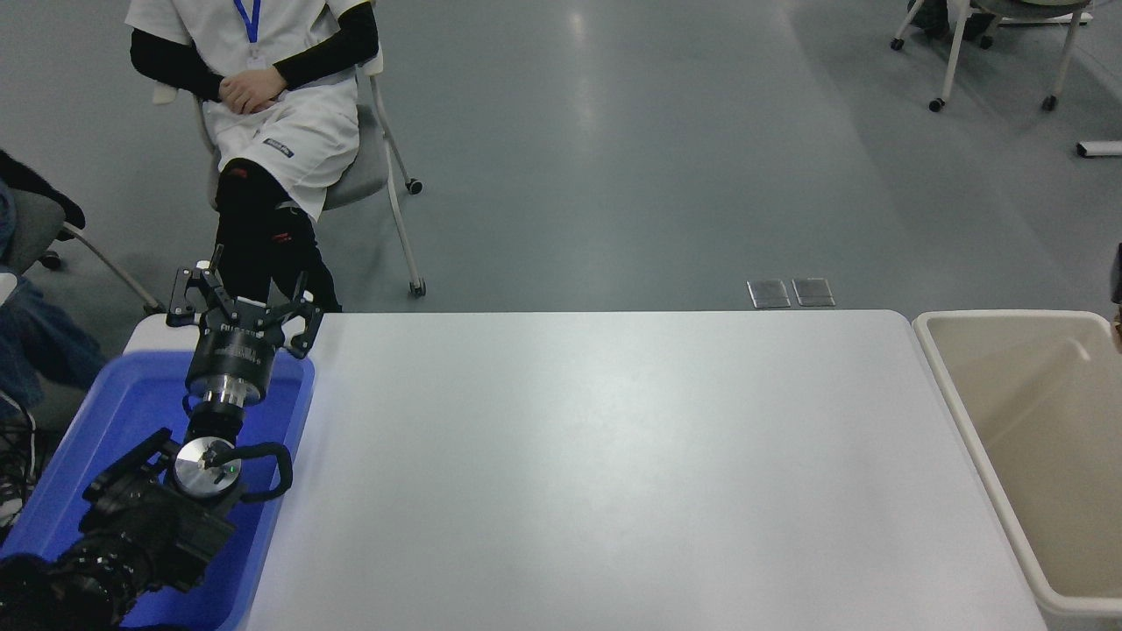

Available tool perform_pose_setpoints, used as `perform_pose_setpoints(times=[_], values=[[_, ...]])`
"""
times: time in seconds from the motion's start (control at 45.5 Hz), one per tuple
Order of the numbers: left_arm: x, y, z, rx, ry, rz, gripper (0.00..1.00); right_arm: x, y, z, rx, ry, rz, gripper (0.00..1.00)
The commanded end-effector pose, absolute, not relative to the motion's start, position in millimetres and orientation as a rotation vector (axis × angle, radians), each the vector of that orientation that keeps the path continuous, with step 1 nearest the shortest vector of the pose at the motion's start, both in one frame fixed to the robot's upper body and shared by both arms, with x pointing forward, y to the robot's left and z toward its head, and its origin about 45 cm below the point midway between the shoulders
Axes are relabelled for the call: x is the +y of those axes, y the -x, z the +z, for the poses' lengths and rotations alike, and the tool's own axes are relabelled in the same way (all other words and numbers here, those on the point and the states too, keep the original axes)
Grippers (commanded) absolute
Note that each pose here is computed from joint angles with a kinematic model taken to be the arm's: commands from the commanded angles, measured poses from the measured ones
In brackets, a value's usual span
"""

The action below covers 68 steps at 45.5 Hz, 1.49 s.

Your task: Pick up paper ball place in dustbin

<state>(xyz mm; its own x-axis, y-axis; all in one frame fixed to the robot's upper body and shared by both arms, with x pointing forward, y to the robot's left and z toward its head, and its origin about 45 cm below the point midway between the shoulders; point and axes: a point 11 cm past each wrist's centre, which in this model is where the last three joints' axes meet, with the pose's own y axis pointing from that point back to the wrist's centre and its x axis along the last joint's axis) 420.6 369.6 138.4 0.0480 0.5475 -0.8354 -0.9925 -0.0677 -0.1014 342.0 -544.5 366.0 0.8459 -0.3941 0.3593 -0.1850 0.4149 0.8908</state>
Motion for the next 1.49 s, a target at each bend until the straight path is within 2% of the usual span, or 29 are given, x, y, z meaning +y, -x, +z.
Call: perform_pose_setpoints(times=[0.0,0.11,0.308,0.462,0.857,1.473], values=[[369.6,-420.6,138.4,0.676,0.875,1.438,0.99,-609,-318,355,-0.744,-1.079,-0.242,0.00],[369.6,-420.6,138.4,0.676,0.875,1.438,0.99,-631,-303,332,-0.832,-1.103,-0.309,0.00],[369.5,-420.6,138.4,0.675,0.873,1.437,0.99,-639,-285,278,-0.917,-1.183,-0.416,0.00],[369.8,-420.6,138.5,0.675,0.876,1.439,0.99,-641,-281,257,-1.013,-1.234,-0.465,0.00],[369.8,-420.6,138.5,0.675,0.876,1.439,0.99,-640,-298,190,-1.435,-0.970,-0.276,0.00],[369.8,-420.6,138.5,0.675,0.876,1.439,0.99,-594,-320,125,-1.827,-0.932,-0.434,0.00]])
